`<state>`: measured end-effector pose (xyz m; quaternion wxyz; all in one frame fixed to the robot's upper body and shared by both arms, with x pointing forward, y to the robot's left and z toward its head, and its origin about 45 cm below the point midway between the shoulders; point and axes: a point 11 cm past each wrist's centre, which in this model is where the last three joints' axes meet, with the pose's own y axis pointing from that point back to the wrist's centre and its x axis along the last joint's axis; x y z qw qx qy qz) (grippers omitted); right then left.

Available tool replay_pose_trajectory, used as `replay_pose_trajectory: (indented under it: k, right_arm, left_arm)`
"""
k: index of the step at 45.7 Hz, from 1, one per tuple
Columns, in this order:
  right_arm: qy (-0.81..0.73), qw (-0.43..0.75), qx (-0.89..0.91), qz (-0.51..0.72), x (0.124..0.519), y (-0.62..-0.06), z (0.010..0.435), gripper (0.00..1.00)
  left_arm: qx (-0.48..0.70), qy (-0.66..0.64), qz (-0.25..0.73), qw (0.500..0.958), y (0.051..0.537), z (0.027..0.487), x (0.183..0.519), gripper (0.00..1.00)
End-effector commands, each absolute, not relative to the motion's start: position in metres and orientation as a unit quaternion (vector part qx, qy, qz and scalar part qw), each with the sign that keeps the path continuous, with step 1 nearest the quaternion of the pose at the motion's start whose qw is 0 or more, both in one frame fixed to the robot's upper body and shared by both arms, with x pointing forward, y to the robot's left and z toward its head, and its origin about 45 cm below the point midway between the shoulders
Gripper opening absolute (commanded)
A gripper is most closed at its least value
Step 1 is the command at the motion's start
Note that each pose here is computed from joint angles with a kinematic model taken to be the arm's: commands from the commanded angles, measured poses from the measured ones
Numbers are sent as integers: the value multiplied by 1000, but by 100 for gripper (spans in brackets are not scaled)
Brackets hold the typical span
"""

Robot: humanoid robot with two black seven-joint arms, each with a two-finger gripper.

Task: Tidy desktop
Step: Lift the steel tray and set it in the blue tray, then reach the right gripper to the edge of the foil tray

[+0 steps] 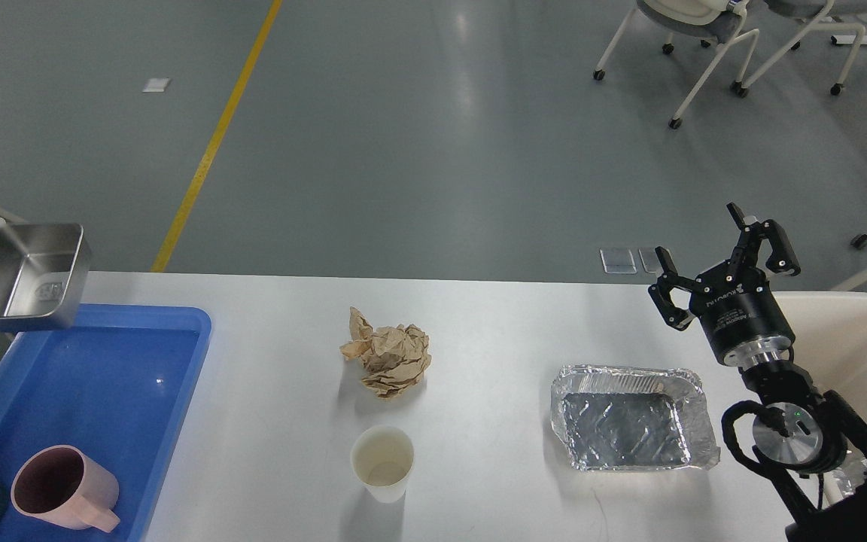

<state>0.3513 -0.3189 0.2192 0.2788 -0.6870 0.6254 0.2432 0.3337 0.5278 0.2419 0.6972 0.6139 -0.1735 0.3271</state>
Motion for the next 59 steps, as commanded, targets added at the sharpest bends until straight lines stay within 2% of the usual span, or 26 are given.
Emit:
replay_pose_trajectory:
  k: [1, 7, 13, 16, 18, 21, 22, 28, 34, 39, 46, 50, 59]
  right_arm:
    - [626, 278, -687, 243, 351, -320, 219, 100]
    - [628, 276, -685, 245, 349, -321, 217, 100]
    - [629, 275, -685, 244, 349, -321, 216, 100]
    - [628, 275, -685, 245, 348, -321, 216, 100]
    - [629, 275, -685, 245, 348, -321, 215, 100]
    - [629, 275, -684, 245, 348, -322, 216, 100]
    - [629, 275, -684, 245, 348, -322, 216, 100]
    - [629, 275, -684, 245, 348, -322, 216, 100]
    - [629, 276, -685, 244, 349, -322, 216, 100]
    - [629, 275, -685, 245, 349, -321, 216, 100]
    - [628, 274, -686, 244, 349, -321, 216, 100]
    - [628, 273, -687, 243, 349, -322, 217, 100]
    - [629, 246, -700, 233, 347, -327, 216, 100]
  left_arm:
    - [622, -147, 329, 695, 522, 182, 334, 3]
    - [633, -129, 331, 688, 518, 143, 333, 5]
    - [635, -131, 338, 682, 513, 124, 334, 15]
    - [636, -131, 338, 681, 510, 116, 331, 30]
    - [633, -133, 338, 683, 506, 113, 331, 44]
    - [627, -137, 340, 687, 499, 110, 334, 71]
    - [623, -140, 344, 688, 496, 109, 336, 84]
    - [612, -133, 364, 689, 497, 114, 339, 95]
    - [543, -107, 455, 698, 501, 143, 359, 97]
    - [399, -44, 563, 722, 496, 182, 387, 97]
    - [213, 13, 624, 752, 463, 215, 414, 97]
    - [137, 44, 620, 771, 430, 216, 412, 97]
    - [0, 111, 627, 771, 359, 210, 384, 97]
